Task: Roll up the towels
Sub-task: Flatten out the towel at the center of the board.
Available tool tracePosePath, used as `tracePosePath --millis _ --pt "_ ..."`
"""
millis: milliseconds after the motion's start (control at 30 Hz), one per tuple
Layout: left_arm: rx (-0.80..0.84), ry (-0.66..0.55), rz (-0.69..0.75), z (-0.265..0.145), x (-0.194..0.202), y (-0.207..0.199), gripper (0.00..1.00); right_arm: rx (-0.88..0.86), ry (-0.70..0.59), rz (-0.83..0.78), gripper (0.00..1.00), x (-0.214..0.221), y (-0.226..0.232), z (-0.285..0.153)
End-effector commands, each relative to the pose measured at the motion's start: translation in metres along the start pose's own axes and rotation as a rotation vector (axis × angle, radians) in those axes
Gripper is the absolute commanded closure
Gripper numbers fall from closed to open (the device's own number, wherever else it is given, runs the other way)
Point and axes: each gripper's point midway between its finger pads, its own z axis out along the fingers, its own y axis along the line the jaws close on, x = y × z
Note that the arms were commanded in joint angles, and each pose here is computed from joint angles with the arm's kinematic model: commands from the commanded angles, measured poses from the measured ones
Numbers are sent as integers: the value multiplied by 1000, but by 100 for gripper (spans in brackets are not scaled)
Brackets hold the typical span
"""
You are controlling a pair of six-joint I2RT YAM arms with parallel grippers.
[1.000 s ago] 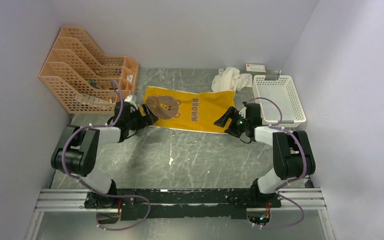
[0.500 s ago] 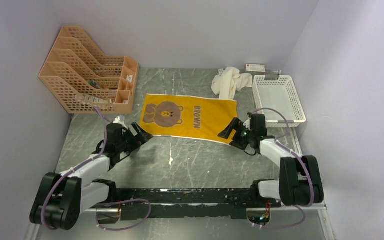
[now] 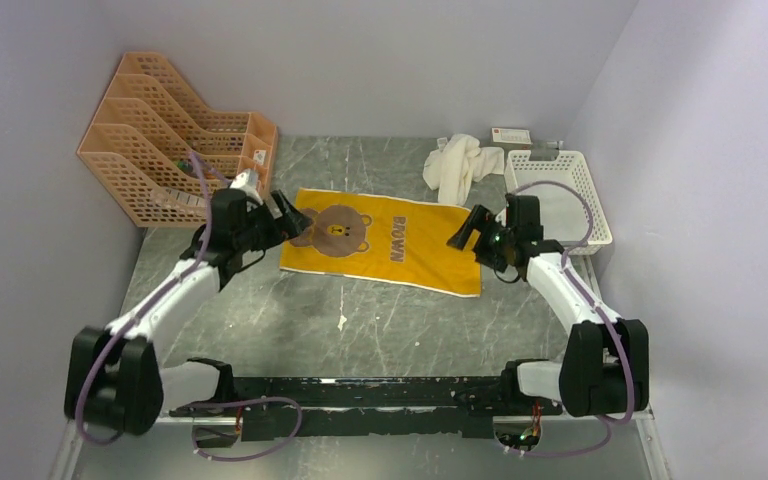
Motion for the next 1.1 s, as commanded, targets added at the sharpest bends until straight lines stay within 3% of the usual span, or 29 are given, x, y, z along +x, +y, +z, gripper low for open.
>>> tracePosePath --millis 0,167,367,733,1067 --pt "58 71 98 40 3 -3 2 4 -76 -52 11 -31 7 5" --pt "81 104 79 67 11 1 4 32 -36 -24 12 -14 -13 25" --pt "32 129 60 64 34 23 4 67 25 5 12 21 -37 31" --pt "-86 216 -38 26 111 77 4 128 125 8 12 66 -67 32" --pt "-180 263 -93 -17 148 101 4 128 220 32 12 97 -74 26"
